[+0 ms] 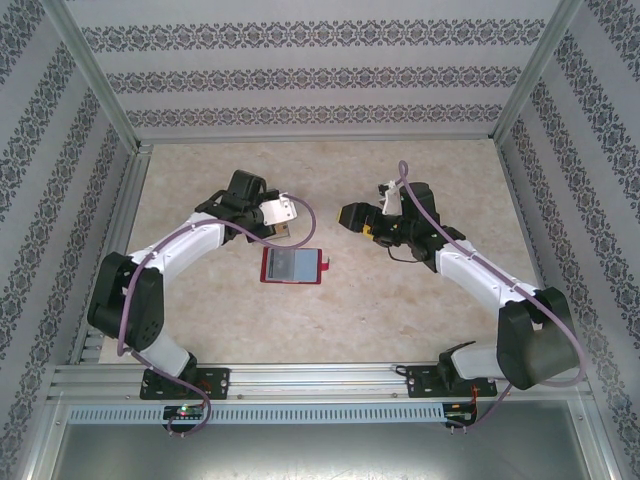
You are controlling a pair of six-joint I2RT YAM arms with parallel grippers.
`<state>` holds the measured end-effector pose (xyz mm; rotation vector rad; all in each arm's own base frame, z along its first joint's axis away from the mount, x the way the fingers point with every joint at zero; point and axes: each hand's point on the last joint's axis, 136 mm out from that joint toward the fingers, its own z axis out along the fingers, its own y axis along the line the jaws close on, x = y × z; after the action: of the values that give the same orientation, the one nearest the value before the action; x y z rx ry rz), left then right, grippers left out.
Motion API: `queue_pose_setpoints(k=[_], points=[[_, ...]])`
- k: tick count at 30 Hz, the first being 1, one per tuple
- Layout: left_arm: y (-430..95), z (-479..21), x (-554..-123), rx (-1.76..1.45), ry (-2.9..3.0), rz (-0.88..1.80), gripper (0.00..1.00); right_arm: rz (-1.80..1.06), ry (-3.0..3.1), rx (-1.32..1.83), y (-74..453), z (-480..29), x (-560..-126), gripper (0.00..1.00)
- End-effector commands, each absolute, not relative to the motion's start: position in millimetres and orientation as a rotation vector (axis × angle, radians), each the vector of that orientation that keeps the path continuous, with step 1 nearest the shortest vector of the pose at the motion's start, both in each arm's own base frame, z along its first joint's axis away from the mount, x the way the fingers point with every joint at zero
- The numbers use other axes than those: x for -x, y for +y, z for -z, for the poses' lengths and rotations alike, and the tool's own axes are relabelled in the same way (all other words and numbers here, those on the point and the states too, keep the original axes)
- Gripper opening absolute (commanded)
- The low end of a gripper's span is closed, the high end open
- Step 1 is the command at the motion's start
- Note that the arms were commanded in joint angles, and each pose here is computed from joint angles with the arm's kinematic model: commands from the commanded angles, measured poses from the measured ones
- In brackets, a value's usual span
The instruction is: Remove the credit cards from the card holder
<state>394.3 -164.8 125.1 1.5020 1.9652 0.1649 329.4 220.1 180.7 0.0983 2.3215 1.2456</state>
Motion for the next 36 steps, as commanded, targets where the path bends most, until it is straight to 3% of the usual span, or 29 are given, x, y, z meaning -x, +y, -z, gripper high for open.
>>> queue_pose_setpoints(k=[1,16,20,33,36], points=[[-167,-115,-396,-1.572,1.924,-0.204,0.0,-1.248,2.325,-0.095,217,-179,-326,0.98],[-155,-85,-404,-1.561,1.987,-0.267,0.0,-1.254,2.333,-0.12,216,-174,-329,0.98],[-153,-84,-412,-1.526,2.005,-0.283,0.16,-1.259,2.334,-0.126,216,-173,-329,0.98],[-139,-97,-444,-1.338,2.068,-0.377,0.19,-1.273,2.336,-0.135,217,-173,-327,0.98],[-145,-102,-436,-1.345,2.07,-0.291,0.2,-1.273,2.335,-0.134,217,-173,-326,0.98]])
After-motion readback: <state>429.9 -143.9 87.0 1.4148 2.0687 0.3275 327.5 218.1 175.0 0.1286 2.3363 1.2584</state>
